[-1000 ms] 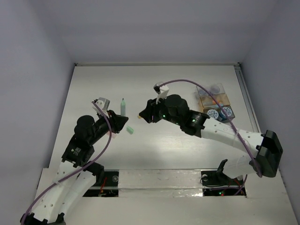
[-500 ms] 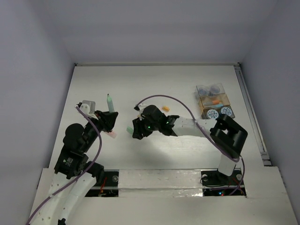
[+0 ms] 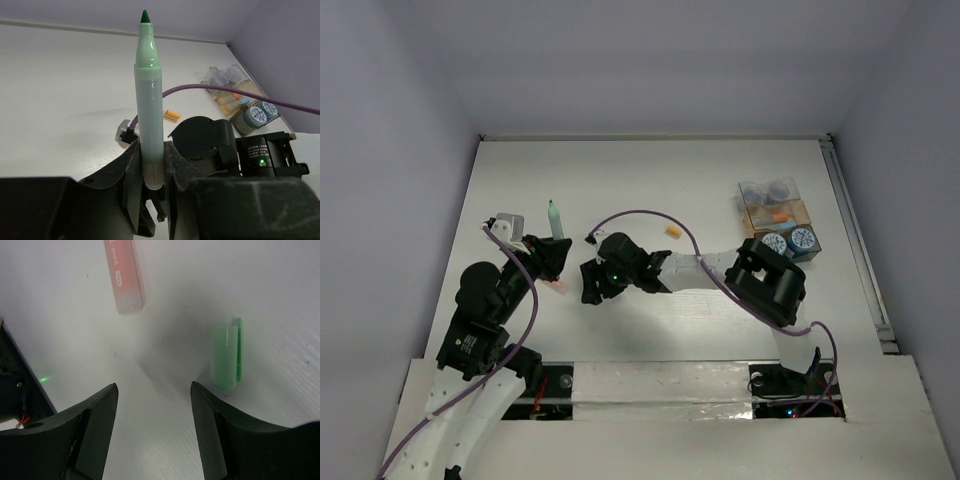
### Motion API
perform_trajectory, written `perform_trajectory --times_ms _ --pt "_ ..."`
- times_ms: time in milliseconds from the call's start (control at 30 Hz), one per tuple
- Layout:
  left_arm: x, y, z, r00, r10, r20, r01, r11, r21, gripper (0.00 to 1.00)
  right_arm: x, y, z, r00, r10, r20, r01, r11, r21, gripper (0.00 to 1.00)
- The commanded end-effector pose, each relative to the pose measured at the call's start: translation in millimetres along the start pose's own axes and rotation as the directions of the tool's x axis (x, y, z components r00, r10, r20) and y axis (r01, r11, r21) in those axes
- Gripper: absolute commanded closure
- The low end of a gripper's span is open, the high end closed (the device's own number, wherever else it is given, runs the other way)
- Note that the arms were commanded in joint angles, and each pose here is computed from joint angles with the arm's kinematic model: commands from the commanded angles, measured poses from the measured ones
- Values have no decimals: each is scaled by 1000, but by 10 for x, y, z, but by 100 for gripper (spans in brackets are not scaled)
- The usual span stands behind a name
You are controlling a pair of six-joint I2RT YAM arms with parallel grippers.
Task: Sort the stationery into containers
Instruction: Move the pen cap to the center of the board.
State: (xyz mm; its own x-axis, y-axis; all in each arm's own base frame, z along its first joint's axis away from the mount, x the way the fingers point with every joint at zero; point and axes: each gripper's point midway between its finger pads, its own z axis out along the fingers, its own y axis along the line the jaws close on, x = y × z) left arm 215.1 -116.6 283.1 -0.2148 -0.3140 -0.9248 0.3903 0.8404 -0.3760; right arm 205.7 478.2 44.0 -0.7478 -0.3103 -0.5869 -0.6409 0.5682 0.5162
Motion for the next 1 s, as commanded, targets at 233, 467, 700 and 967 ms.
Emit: perform_trajectory --times_ms 233,467,700,967 --pt "-160 -77 -8 999 4 45 -6 1000 28 100 -398 -221 86 993 -6 119 -15 984 177 34" --pt "-164 -85 -11 999 5 47 -6 999 32 100 -466 -433 79 994 -29 103 -5 949 314 31" --pt "-167 -86 -14 999 6 48 -8 999 33 100 -402 -570 52 998 -29 55 5 920 392 29" --pt "-163 -89 -9 999 6 47 -8 999 36 100 -499 -668 98 996 -36 76 0 904 427 20"
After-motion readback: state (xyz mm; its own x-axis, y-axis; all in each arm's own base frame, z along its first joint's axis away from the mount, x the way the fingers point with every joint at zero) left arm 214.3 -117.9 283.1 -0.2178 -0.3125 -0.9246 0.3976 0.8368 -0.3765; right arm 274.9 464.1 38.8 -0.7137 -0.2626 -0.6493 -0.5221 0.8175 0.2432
